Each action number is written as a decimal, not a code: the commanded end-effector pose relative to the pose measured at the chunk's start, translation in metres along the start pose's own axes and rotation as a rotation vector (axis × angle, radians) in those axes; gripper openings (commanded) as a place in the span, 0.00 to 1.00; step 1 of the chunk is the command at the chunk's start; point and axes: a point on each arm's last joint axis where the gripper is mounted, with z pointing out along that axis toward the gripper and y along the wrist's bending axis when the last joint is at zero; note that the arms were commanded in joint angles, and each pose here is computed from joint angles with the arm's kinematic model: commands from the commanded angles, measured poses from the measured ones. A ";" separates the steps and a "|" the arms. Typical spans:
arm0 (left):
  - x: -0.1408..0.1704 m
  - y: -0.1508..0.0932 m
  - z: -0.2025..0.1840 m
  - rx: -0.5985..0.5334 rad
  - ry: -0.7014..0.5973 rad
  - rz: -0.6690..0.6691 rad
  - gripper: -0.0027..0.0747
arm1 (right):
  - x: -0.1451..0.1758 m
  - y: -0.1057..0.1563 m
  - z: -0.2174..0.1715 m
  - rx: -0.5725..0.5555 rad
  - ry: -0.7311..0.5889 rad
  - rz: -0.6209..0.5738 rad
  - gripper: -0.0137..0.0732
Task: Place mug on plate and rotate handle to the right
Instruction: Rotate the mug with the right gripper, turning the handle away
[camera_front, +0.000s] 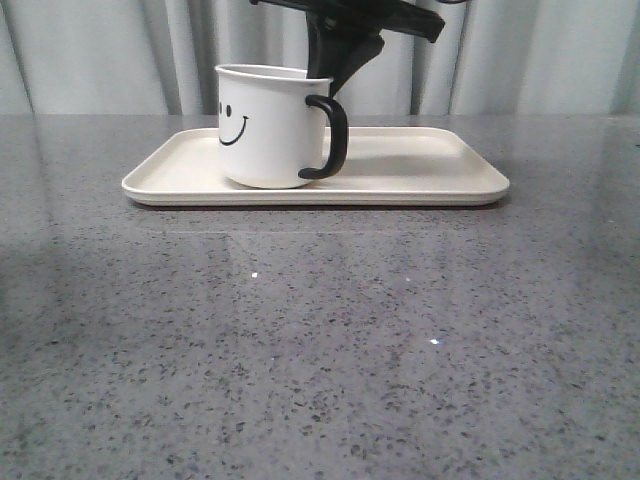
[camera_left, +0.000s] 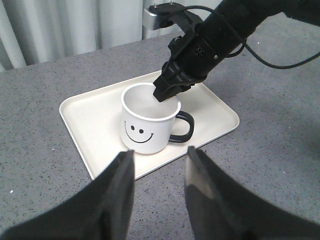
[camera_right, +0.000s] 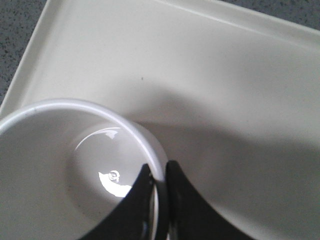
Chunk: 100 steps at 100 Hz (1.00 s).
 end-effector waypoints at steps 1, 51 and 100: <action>-0.015 -0.002 -0.007 0.010 -0.113 -0.020 0.34 | -0.012 0.009 -0.039 -0.025 -0.114 -0.029 0.08; -0.015 -0.002 -0.007 0.010 -0.113 -0.020 0.34 | -0.013 0.013 -0.056 0.003 -0.079 -0.588 0.08; -0.015 -0.002 -0.007 0.010 -0.109 -0.019 0.34 | -0.015 0.022 -0.057 -0.076 -0.143 -0.858 0.08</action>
